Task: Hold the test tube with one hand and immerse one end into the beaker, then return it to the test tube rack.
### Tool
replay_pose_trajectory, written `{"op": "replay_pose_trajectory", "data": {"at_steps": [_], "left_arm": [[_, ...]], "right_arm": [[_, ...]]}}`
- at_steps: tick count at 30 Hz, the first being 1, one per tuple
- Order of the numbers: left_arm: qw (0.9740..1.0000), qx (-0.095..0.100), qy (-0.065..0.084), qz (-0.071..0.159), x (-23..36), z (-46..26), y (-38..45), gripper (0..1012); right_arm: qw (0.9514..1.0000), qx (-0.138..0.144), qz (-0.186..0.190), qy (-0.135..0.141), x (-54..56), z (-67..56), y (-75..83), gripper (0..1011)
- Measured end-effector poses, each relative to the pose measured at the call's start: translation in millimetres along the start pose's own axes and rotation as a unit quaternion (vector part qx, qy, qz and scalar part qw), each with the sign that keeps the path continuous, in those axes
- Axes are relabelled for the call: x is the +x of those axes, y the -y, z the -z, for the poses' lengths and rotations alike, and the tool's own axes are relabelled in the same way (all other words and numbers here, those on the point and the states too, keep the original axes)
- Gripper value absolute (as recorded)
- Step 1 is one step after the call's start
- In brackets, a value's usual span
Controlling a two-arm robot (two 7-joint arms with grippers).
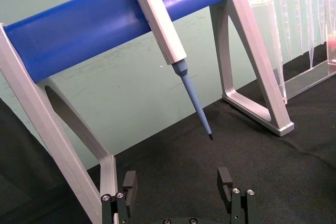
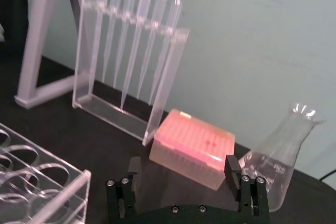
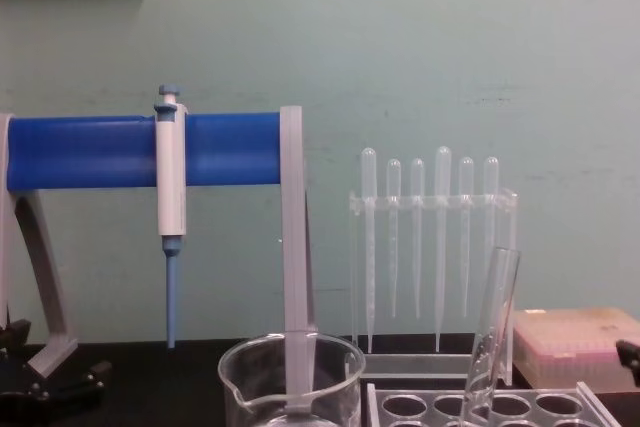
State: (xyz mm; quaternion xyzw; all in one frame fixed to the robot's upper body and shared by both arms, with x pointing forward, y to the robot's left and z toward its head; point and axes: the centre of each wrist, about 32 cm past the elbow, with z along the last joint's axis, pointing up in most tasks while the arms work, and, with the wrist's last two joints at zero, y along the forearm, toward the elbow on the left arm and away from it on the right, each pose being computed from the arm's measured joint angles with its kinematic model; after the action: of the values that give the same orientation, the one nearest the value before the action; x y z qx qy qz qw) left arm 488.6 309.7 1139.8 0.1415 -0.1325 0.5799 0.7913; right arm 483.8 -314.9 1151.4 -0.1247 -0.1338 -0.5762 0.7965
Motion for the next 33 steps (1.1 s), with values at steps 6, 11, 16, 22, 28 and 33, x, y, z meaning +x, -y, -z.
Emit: {"op": "replay_pose_trajectory", "data": {"at_steps": [6, 11, 16, 22, 28, 33], "left_arm": [[1.0, 0.0, 0.0, 0.0, 0.0, 0.0, 0.0, 1000], [1.0, 0.0, 0.0, 0.0, 0.0, 0.0, 0.0, 1000], [1.0, 0.0, 0.0, 0.0, 0.0, 0.0, 0.0, 1000], [1.0, 0.0, 0.0, 0.0, 0.0, 0.0, 0.0, 1000], [1.0, 0.0, 0.0, 0.0, 0.0, 0.0, 0.0, 1000], [1.0, 0.0, 0.0, 0.0, 0.0, 0.0, 0.0, 1000]], "right_arm": [[0.9995, 0.014, -0.017, -0.023, 6.0, -15.9, 16.0, 1003], [0.9966, 0.014, -0.052, -0.063, 9.8, -25.3, 33.2, 1003], [0.9883, 0.01, -0.101, -0.114, 8.4, -29.8, 49.6, 1003], [0.9752, 0.011, -0.152, -0.161, -2.4, -33.7, 57.4, 1003], [0.9645, 0.013, -0.174, -0.198, -12.8, -38.9, 52.2, 1003], [0.9597, 0.017, -0.185, -0.211, -19.0, -45.5, 44.7, 1003]]}}
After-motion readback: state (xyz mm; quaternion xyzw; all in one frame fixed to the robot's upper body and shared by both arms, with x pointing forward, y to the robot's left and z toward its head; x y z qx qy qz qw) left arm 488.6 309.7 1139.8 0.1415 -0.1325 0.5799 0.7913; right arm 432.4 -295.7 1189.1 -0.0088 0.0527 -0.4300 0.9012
